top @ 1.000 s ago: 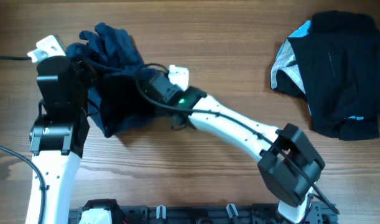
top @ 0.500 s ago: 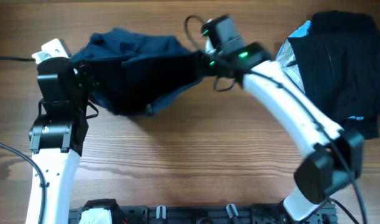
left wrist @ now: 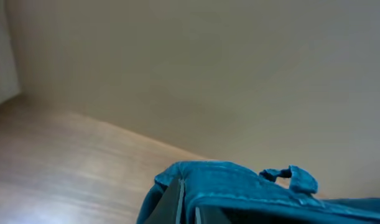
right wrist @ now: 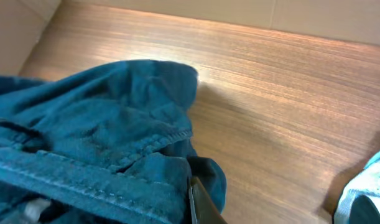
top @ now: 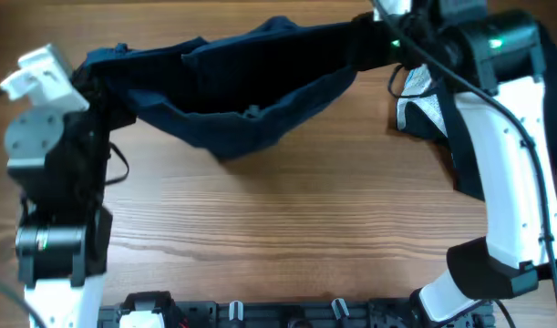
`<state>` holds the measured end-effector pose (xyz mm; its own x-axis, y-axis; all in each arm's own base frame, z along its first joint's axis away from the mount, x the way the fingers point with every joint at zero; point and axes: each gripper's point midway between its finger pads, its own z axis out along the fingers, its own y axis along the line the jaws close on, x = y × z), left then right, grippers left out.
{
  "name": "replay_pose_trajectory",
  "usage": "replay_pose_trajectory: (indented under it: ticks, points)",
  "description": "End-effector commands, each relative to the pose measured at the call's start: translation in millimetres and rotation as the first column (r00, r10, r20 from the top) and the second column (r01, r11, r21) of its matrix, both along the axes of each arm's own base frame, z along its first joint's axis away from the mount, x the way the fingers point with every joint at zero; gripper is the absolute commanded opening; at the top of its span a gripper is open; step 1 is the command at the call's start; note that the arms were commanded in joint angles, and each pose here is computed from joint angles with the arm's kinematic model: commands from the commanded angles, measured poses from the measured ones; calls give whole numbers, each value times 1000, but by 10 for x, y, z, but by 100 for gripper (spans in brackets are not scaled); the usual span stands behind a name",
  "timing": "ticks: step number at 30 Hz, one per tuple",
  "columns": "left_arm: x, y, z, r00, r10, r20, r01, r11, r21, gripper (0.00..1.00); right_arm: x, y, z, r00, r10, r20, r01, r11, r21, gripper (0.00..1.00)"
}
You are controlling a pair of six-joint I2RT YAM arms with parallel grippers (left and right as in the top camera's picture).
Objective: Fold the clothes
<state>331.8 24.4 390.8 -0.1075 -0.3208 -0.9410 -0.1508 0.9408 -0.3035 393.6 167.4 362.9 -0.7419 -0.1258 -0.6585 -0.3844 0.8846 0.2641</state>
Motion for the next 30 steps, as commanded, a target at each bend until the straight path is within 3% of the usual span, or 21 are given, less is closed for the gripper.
replay_pose_trajectory:
  ticks: [1, 6, 10, 17, 22, 27, 30]
  points:
    - [-443, 484, 418, 960, 253, 122, -255, 967, -1, 4, 139, -963, 284, 952, -284, 117, 297, 949, -108, 4]
    - [-771, 526, 677, 931, 292, 218, -295, 955, -23, 4, -64, -1294, 512, 918, -358, 172, 381, 916, -128, 4]
    - [-681, 503, 721, 932, 275, 236, -277, 961, -27, 4, -157, -1532, 720, 881, -421, 216, 444, 893, -72, 4]
    - [-661, 328, 1108, 899, 184, 398, -143, 981, -132, 4, -235, -1612, 1048, 840, -428, 333, 465, 884, -37, 4]
    - [-250, 291, 773, 949, 146, 280, -117, 986, -118, 4, -15, -1618, 857, 855, -427, 295, 464, 883, -65, 4]
    - [420, 186, 145, 994, 55, 91, -45, 992, -117, 4, 304, -1609, 482, 881, -421, 214, 450, 886, -109, 4]
    - [695, 204, 57, 994, 52, 101, -40, 992, -117, 4, 608, -1538, 466, 883, -399, 248, 426, 902, -65, 4]
